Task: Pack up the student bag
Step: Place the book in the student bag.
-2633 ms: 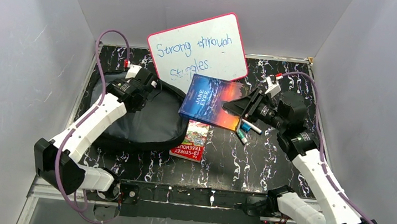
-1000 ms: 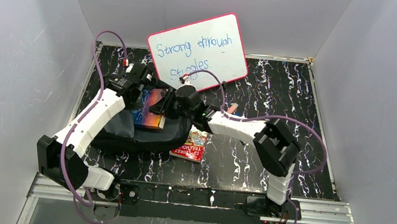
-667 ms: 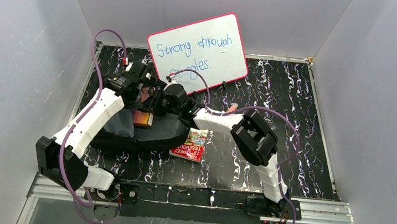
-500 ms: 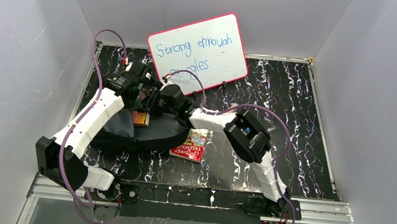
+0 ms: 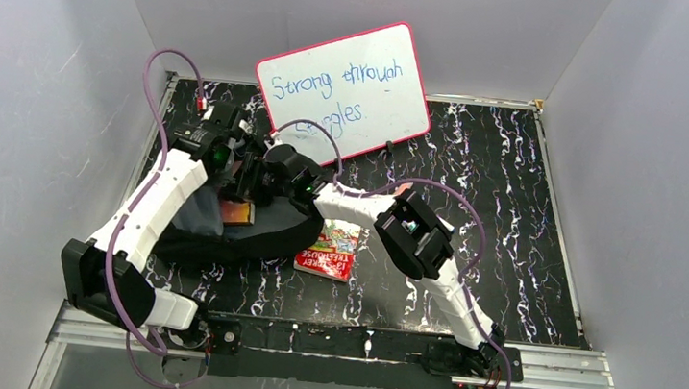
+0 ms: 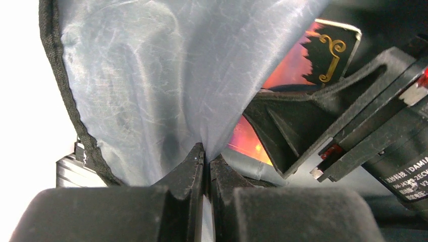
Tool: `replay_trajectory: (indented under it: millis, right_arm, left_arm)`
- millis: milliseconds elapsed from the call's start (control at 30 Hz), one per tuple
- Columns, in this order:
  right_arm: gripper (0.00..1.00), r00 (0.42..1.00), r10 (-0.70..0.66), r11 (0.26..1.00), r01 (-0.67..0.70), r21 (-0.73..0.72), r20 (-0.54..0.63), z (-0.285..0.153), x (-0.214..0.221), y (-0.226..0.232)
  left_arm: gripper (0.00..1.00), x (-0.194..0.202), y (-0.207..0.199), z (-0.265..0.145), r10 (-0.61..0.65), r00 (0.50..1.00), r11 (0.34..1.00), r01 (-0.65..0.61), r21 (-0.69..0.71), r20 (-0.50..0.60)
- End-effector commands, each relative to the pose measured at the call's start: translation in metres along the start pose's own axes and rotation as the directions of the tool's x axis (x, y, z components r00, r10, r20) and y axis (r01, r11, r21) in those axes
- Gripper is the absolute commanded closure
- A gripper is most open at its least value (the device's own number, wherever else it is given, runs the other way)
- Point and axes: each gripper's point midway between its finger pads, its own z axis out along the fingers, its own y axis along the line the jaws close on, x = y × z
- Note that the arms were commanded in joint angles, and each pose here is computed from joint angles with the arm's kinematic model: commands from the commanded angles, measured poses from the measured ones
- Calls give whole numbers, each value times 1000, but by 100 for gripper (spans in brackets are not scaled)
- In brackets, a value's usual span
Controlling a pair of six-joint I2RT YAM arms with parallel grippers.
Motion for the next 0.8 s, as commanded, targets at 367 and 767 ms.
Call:
replay_trajectory:
  millis: [367, 767]
  right_arm:
    - [5, 940, -291, 944, 252, 215, 177, -91, -74, 65]
    - [8, 842, -472, 837, 333, 434, 263, -248, -76, 39]
  left_arm:
    - [100, -12, 34, 12, -89, 996, 990, 90, -108, 14]
    - [96, -2, 39, 27, -111, 993, 986, 106, -125, -33]
